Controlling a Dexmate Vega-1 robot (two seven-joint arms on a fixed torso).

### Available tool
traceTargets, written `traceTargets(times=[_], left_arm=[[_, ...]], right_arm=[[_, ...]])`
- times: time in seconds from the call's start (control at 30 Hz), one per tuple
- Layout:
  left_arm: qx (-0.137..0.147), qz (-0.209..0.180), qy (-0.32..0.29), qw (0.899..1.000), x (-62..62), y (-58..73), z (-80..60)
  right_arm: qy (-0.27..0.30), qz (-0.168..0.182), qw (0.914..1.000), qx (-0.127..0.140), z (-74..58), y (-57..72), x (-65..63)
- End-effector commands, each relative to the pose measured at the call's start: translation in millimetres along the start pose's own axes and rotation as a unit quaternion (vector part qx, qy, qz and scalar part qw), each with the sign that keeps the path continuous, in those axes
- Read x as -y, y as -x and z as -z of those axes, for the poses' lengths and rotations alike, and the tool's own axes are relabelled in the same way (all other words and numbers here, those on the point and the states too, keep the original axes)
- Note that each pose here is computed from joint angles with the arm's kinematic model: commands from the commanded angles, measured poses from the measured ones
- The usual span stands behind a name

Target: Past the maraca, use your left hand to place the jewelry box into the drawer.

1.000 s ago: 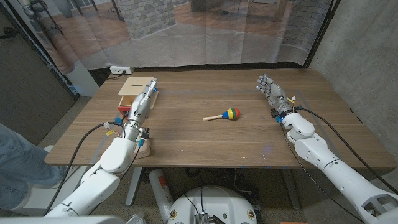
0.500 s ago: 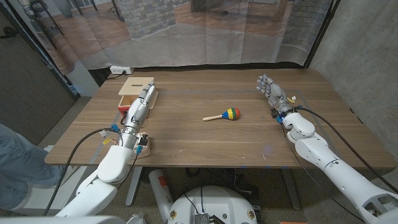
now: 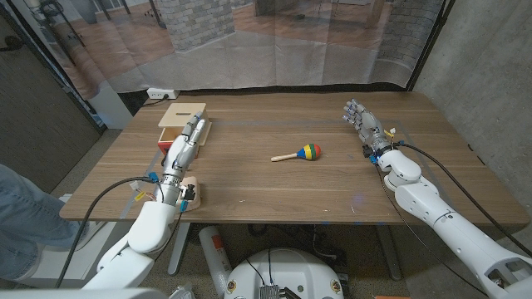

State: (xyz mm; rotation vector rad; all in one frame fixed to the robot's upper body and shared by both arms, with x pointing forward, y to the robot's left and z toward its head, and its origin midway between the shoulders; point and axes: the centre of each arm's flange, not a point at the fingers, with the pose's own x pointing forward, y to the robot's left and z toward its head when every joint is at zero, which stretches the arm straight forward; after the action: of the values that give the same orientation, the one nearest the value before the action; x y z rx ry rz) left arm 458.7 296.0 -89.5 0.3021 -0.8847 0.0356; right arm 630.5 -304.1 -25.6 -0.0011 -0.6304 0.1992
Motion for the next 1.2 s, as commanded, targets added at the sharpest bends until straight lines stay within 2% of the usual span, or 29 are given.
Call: traceTargets(times=[0.03, 0.5, 0.93, 1.2], left_arm=[[0.003, -0.010, -0.032, 0.999, -0.1, 13.9, -4.4], [0.013, -0.024, -0.044, 0.999, -0.9, 35.3, -9.2], [-0.002, -0.034, -0.064, 0.997, -6.8, 49.9, -5.1], [-0.012, -0.044, -0.090, 0.995, -12.1, 58.3, -5.1]], right_arm=[[0.002, 0.002, 1.0000, -0.001, 1.3, -1.3, 1.8], [0.006, -0.003, 1.0000, -0.002, 0.5, -7.4, -0.7], [0.004, -0.008, 0.9999, -0.005, 1.8, -11.9, -3.6], [0.004, -0.010, 0.9999, 0.003, -1.6, -15.3, -4.7]])
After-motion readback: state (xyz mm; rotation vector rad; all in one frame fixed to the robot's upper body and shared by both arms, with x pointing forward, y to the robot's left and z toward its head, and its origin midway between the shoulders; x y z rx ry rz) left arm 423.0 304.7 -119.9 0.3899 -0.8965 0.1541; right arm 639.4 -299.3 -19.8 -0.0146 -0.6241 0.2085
